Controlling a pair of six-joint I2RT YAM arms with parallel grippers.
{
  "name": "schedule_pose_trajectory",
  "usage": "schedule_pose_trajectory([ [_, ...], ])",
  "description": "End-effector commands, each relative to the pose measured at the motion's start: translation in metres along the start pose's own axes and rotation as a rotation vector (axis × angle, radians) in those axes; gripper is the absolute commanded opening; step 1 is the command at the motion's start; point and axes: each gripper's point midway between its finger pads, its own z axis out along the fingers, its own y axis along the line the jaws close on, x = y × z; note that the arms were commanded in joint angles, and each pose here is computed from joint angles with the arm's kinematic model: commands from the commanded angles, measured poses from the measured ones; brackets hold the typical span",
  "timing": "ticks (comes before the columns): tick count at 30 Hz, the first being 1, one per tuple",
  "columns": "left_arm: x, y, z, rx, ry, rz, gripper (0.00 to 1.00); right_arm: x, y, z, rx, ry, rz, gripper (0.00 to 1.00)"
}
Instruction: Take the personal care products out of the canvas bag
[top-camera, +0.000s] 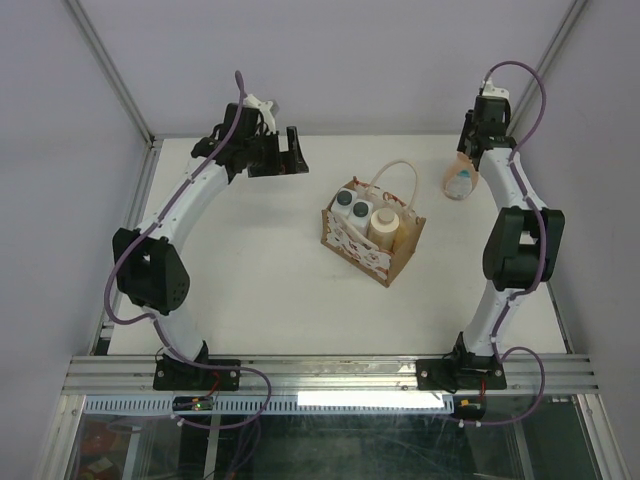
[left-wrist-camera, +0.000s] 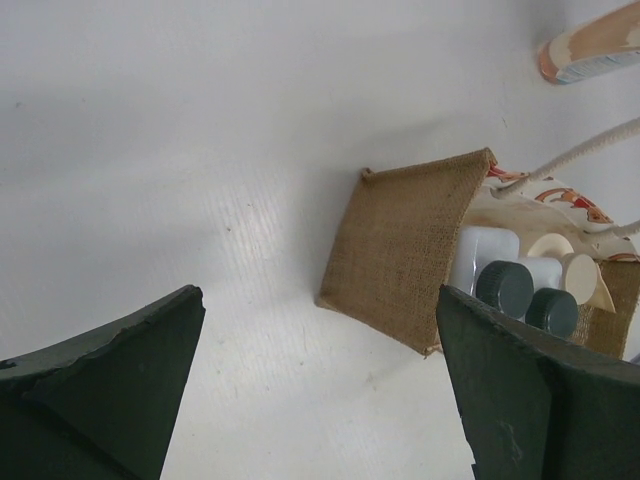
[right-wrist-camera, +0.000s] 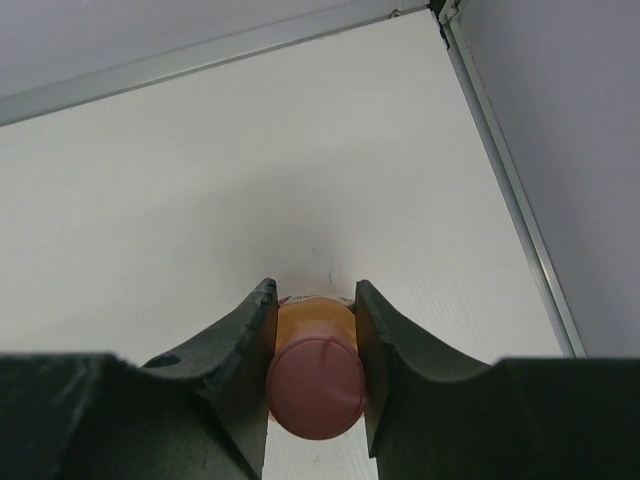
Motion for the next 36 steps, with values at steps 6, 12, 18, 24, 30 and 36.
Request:
schedule_pose_trajectory([
  [6, -0.038, -0.009, 0.005, 0.044, -0.047, 0.053, 0.99, -0.133, 0.000, -0.004, -0.021, -0.358, 0.085, 0.00],
  [12, -0.046, -0.010, 0.018, 0.053, -0.047, 0.050, 0.99, -0.127, 0.006, 0.015, -0.042, -0.331, 0.061, 0.00],
  [18, -0.059, -0.014, 0.019, 0.066, -0.064, 0.045, 0.99, -0.097, 0.013, 0.026, -0.039, -0.238, 0.030, 0.04],
  [24, -0.063, -0.016, 0.023, 0.072, -0.070, 0.035, 0.99, -0.085, 0.013, 0.021, -0.024, -0.185, 0.031, 0.53],
  [30, -0.064, -0.019, 0.025, 0.092, -0.074, 0.022, 0.99, -0.085, 0.010, 0.001, -0.016, -0.120, 0.053, 0.76],
  [36, -0.066, -0.020, 0.030, 0.105, -0.088, 0.001, 0.99, -0.070, 0.020, -0.048, -0.064, -0.043, 0.045, 0.80],
])
